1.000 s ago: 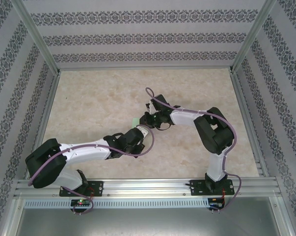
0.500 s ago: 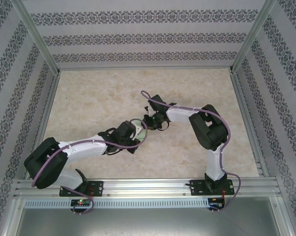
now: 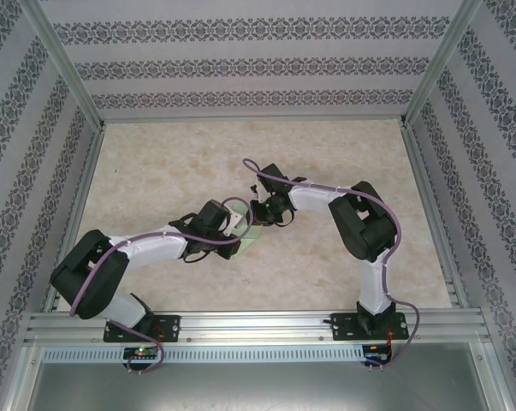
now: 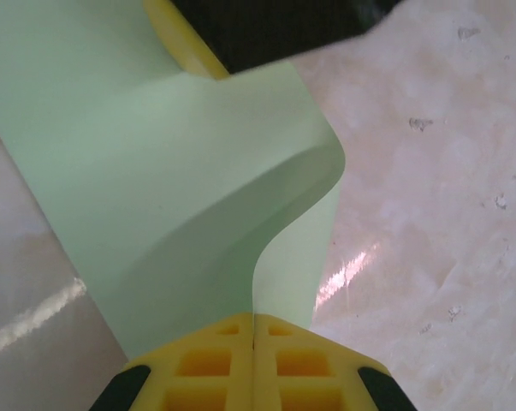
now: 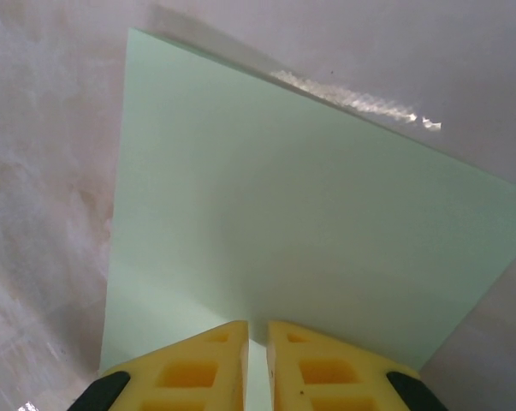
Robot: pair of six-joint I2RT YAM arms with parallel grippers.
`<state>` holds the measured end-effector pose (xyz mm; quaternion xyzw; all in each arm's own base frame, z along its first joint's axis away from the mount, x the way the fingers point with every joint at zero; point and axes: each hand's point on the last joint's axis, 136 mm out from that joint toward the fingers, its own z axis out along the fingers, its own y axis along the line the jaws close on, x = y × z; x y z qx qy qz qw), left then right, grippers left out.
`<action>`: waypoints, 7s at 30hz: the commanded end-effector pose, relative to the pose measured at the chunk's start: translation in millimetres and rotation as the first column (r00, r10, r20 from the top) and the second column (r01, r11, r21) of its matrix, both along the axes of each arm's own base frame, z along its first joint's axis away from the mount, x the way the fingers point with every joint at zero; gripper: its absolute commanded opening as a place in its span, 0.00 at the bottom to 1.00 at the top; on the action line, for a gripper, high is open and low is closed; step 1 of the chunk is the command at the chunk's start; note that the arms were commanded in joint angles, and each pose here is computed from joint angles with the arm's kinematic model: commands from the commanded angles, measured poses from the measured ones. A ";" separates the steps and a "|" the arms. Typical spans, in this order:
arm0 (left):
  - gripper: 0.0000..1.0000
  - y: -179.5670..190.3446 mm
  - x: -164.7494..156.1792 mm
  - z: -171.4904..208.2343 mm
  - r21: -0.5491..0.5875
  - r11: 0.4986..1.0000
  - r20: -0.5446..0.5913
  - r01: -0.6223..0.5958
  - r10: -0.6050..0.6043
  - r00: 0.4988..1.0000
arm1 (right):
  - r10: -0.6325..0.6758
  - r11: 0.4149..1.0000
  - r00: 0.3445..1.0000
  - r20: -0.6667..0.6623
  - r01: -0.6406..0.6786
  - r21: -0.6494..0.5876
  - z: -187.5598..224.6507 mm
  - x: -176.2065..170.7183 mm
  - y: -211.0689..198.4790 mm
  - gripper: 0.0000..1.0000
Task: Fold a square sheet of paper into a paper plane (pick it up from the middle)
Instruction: Third fold the triangle at the center of the table.
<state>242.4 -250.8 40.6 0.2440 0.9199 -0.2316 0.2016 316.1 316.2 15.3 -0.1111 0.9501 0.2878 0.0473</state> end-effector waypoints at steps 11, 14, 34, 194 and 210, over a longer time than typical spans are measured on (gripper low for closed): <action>0.00 -0.9 17.2 4.7 -0.024 1.000 -0.001 0.017 -0.017 1.000 | 0.027 0.999 0.999 -0.019 -0.028 -0.020 -11.7 -3.6 -4.0 0.15; 0.00 1.6 17.6 -0.3 -0.021 1.000 -0.008 0.005 -0.006 1.000 | 0.025 1.000 1.000 -0.017 -0.025 -0.011 -9.8 -3.4 -3.5 0.15; 0.00 10.0 29.0 -9.5 0.030 0.999 0.004 -0.043 0.043 0.999 | -0.003 1.000 1.000 -0.031 0.003 0.004 -13.6 -3.8 -4.4 0.15; 0.02 14.0 22.5 -28.3 0.066 0.998 -0.032 -0.018 0.020 0.999 | -0.159 0.958 0.986 0.053 0.141 0.251 59.1 -14.2 -8.3 0.15; 0.03 11.2 23.1 -25.1 0.056 0.998 -0.024 0.000 0.001 1.000 | -0.173 0.953 0.985 -0.020 0.172 0.250 25.1 -36.1 13.1 0.11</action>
